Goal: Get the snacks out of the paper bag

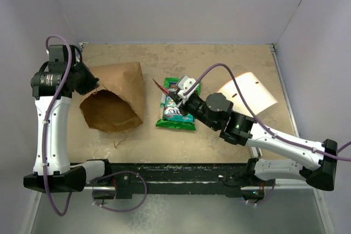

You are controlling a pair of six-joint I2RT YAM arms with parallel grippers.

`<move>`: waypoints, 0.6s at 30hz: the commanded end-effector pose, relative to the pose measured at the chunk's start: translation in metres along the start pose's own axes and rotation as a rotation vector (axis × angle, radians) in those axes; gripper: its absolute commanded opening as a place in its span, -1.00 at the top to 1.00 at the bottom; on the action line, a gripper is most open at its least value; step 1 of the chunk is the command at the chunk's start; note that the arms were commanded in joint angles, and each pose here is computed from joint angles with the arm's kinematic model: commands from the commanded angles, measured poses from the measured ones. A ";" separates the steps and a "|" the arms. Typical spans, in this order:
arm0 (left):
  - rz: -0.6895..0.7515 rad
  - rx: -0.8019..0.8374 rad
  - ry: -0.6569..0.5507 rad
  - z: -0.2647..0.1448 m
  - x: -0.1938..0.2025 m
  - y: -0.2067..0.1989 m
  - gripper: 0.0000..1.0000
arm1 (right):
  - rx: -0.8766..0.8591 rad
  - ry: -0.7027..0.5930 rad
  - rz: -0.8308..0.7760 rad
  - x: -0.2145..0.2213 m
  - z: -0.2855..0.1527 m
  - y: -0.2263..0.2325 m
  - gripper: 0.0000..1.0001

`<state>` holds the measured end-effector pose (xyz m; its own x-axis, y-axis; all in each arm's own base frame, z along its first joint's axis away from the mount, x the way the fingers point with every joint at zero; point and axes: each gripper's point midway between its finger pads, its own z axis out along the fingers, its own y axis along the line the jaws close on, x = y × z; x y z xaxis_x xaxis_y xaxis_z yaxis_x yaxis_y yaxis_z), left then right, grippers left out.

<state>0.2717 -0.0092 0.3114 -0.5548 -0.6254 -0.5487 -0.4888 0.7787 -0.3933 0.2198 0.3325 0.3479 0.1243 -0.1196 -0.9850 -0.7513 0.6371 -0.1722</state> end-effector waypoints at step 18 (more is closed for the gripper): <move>0.021 0.081 -0.021 -0.009 -0.004 -0.013 1.00 | 0.034 0.235 -0.214 0.105 0.017 -0.007 1.00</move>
<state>0.2718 -0.0160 0.3127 -0.5701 -0.6237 -0.5349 -0.4643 0.7816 -0.4165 0.2407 0.3304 0.2393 0.0717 -0.4187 -0.9053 -0.7357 0.5907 -0.3314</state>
